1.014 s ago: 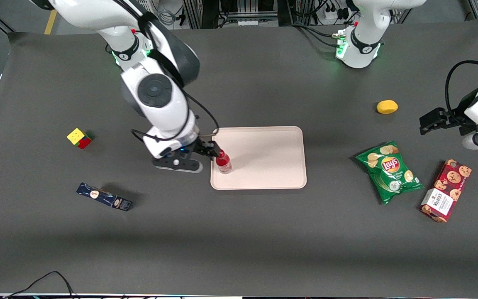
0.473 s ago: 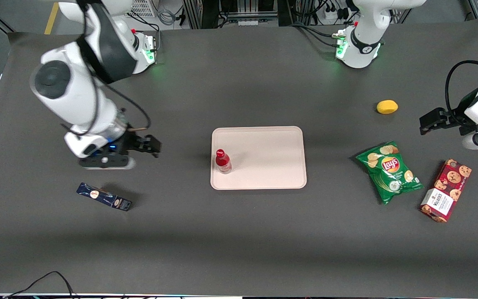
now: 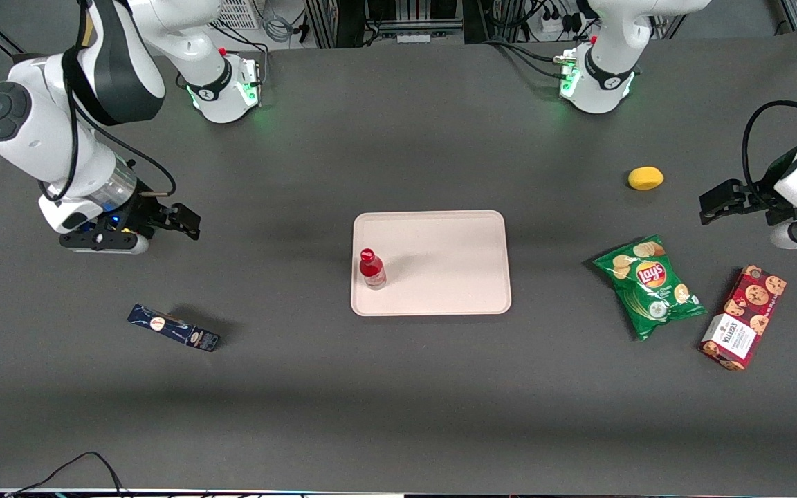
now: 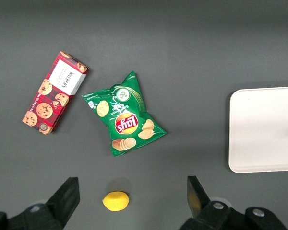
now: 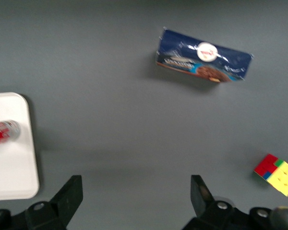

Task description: Place coke bottle on tray

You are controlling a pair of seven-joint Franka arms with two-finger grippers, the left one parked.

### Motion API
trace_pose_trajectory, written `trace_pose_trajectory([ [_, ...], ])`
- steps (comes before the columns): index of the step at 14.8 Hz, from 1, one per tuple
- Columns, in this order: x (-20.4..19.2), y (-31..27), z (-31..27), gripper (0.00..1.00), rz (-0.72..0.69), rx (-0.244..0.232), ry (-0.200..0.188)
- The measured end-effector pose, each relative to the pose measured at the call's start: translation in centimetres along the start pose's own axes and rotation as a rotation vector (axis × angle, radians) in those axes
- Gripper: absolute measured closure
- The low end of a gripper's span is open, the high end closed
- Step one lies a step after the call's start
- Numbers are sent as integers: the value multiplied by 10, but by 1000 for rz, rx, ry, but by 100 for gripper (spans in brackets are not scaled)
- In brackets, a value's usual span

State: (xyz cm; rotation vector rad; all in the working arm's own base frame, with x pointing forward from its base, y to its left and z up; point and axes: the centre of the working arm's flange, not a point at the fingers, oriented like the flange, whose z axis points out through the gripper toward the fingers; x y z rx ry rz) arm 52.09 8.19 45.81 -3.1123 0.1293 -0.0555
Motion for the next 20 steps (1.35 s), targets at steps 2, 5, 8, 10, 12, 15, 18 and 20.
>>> trace_pose_trajectory([
  [2, -8, 15, -4, 0, -12, 3, 4],
  [5, -8, 32, -11, 0, -32, 7, 15],
  [8, -5, 37, -15, 0, -31, 8, 24],
  [10, -5, 37, -16, 0, -32, 9, 26],
  [12, -3, 37, -20, 0, -32, 10, 36],
  [15, 2, 46, -34, 0, -30, 11, 37],
  [18, 8, 67, -56, 0, -21, 13, 26],
  [20, 10, 71, -66, 0, -16, 15, 28],
])
